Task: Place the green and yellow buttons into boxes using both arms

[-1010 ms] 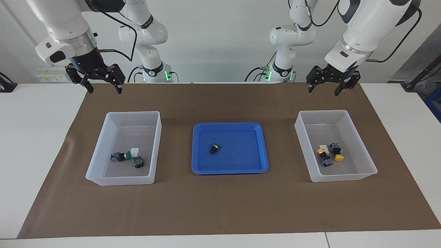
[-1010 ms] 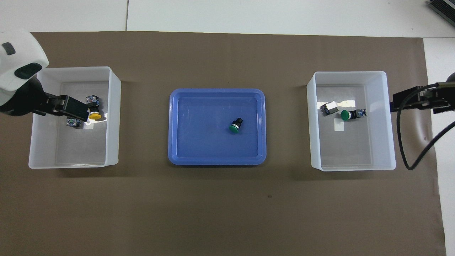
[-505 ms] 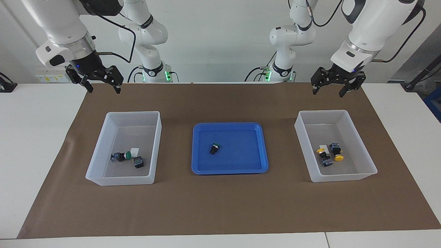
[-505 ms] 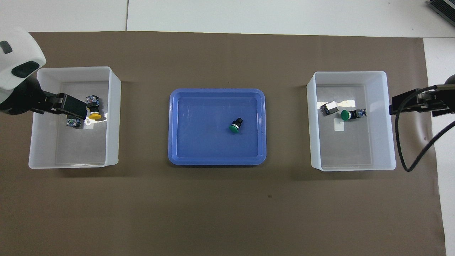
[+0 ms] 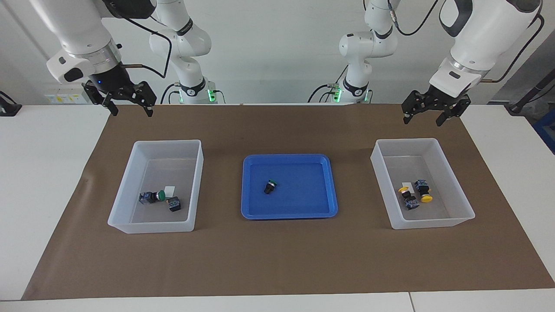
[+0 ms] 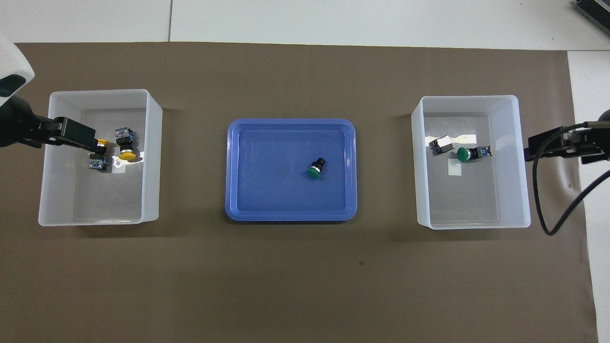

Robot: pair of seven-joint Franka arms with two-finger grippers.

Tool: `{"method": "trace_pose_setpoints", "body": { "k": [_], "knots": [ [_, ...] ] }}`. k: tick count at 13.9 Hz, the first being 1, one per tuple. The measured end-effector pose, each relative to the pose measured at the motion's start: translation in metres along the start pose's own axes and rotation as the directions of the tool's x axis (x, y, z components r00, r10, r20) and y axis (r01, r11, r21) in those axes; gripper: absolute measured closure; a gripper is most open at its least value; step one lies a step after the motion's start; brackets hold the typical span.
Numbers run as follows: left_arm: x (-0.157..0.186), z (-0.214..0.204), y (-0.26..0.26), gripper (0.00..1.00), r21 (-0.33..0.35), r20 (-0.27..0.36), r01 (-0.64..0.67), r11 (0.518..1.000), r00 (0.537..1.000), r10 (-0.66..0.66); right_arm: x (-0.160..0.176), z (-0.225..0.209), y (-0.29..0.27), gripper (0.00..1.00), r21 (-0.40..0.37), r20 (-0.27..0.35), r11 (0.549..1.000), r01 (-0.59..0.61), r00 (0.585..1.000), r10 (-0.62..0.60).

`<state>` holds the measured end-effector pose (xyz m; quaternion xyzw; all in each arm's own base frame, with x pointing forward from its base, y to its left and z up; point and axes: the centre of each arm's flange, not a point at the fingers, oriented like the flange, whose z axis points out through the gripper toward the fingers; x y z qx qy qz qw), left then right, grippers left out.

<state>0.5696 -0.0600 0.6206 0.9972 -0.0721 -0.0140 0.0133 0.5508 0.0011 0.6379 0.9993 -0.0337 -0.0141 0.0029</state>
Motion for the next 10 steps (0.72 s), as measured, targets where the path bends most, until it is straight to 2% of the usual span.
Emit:
{"method": "trace_pose_setpoints", "body": {
  "k": [5,10],
  "knots": [
    [0.003,0.015,-0.004,0.0,-0.001,0.018,0.007,1.0,1.0,-0.007,0.001,-0.001,-0.003,0.0,-0.038,-0.012,0.998,0.051,0.999,-0.052],
    [0.006,0.013,-0.005,0.0,0.01,-0.011,0.007,1.0,1.0,-0.007,0.0,-0.002,-0.003,0.0,-0.038,-0.015,0.998,0.044,0.999,-0.044]
  ]
}}
